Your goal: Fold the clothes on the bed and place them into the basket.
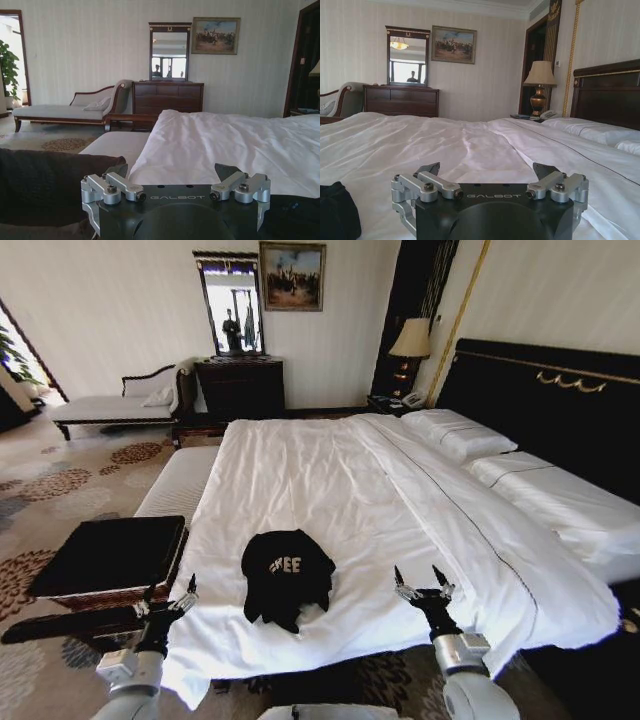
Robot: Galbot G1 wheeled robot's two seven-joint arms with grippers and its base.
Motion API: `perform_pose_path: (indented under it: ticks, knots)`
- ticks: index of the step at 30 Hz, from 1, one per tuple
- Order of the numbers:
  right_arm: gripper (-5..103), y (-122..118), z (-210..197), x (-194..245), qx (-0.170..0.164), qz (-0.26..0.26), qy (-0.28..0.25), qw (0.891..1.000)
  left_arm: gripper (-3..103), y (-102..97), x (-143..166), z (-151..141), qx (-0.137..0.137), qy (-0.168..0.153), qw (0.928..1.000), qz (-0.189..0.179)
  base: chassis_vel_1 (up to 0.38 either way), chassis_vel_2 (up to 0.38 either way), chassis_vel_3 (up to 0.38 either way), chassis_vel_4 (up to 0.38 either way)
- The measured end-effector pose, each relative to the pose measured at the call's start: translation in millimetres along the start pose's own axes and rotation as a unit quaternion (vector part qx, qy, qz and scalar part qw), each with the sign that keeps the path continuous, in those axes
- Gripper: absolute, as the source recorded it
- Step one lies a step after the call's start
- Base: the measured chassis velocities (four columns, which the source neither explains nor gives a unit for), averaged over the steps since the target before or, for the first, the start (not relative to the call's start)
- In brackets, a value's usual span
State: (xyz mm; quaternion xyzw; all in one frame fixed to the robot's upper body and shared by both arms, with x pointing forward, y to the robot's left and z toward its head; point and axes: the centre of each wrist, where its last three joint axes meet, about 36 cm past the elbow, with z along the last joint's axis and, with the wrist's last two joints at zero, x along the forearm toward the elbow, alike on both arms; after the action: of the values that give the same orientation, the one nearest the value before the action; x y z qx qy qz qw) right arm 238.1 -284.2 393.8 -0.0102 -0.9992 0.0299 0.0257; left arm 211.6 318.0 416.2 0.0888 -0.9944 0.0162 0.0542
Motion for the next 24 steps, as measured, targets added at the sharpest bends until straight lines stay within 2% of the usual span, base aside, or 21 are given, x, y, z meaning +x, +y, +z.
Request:
perform_pose_path:
  ticks: [2,4,5,6,8,9,10,11,12,13,14,16,17,18,19,22,24]
  knots:
    - [100,1.4,-2.2,-1.4,-0.016,0.002,-0.001,1.000,99,0.3,0.4,0.7,0.000,0.001,1.0000,-0.001,-0.153,0.151,0.147,-0.149]
    - [100,3.0,-7.7,-3.2,-0.051,0.000,0.007,0.999,99,0.0,0.6,2.7,0.001,0.003,1.0000,-0.001,-0.102,0.131,0.118,-0.110]
    - [100,3.0,-7.7,-3.2,-0.051,0.000,0.007,0.999,99,0.0,0.6,2.7,0.001,0.003,1.0000,-0.001,-0.089,0.127,0.118,-0.110]
    - [100,3.7,-10.8,-4.1,-0.074,-0.002,0.016,0.997,99,-0.4,0.7,3.2,0.002,0.004,1.0000,-0.001,-0.089,0.127,0.079,-0.113]
    - [100,4.2,-24.5,-11.6,-0.149,-0.013,0.048,0.988,99,-1.8,1.3,5.3,0.003,0.008,1.0000,0.001,-0.070,0.041,0.054,-0.032]
    - [100,4.2,-24.5,-11.6,-0.149,-0.013,0.048,0.988,99,-1.8,1.3,5.3,0.003,0.008,1.0000,0.001,-0.070,0.024,0.028,-0.032]
    - [100,3.4,-29.3,-15.0,-0.171,-0.017,0.057,0.983,99,-2.2,1.7,6.0,0.003,0.009,1.0000,0.002,0.000,0.000,0.000,0.000]
    - [100,0.2,-43.6,-27.1,-0.237,-0.033,0.084,0.967,99,-3.7,3.0,7.6,0.003,0.014,0.9999,0.004,0.000,0.000,0.000,0.000]
    - [100,-2.2,-51.6,-35.2,-0.268,-0.045,0.098,0.957,99,-4.6,3.9,8.5,0.003,0.018,0.9998,0.005,0.000,0.000,0.000,0.000]
    - [100,-6.8,-62.4,-48.8,-0.306,-0.065,0.123,0.942,99,-5.7,4.9,10.3,0.003,0.023,0.9997,0.007,0.000,0.000,0.000,0.000]
    - [100,-11.7,-68.8,-61.6,-0.329,-0.083,0.144,0.929,99,-6.1,5.5,12.1,0.001,0.026,0.9996,0.008,0.000,0.000,0.000,0.000]
    - [100,-13.4,-70.0,-65.6,-0.335,-0.088,0.150,0.926,99,-6.2,5.7,12.6,0.000,0.027,0.9996,0.008,0.000,0.000,0.000,0.000]
    - [100,-23.5,-71.4,-90.3,-0.358,-0.112,0.187,0.908,99,-6.5,6.3,15.7,-0.005,0.032,0.9994,0.010,0.000,0.000,0.000,0.000]
    - [100,-29.4,-68.3,-105.6,-0.369,-0.118,0.211,0.897,99,-6.4,6.4,17.5,-0.010,0.035,0.9993,0.010,0.000,0.000,0.000,0.000]
    - [100,-29.4,-68.3,-105.6,-0.369,-0.118,0.211,0.897,99,-6.4,6.4,17.5,-0.010,0.035,0.9993,0.010,0.000,0.000,0.000,0.000]
    - [100,-44.1,-42.8,-146.3,-0.386,-0.117,0.276,0.872,99,-6.7,4.6,20.5,-0.019,0.043,0.9989,0.009,0.000,0.000,0.000,0.000]
    - [100,-45.2,-29.5,-166.8,-0.393,-0.119,0.300,0.861,99,-8.1,2.7,21.8,-0.021,0.047,0.9987,0.007,0.000,0.000,0.000,0.000]
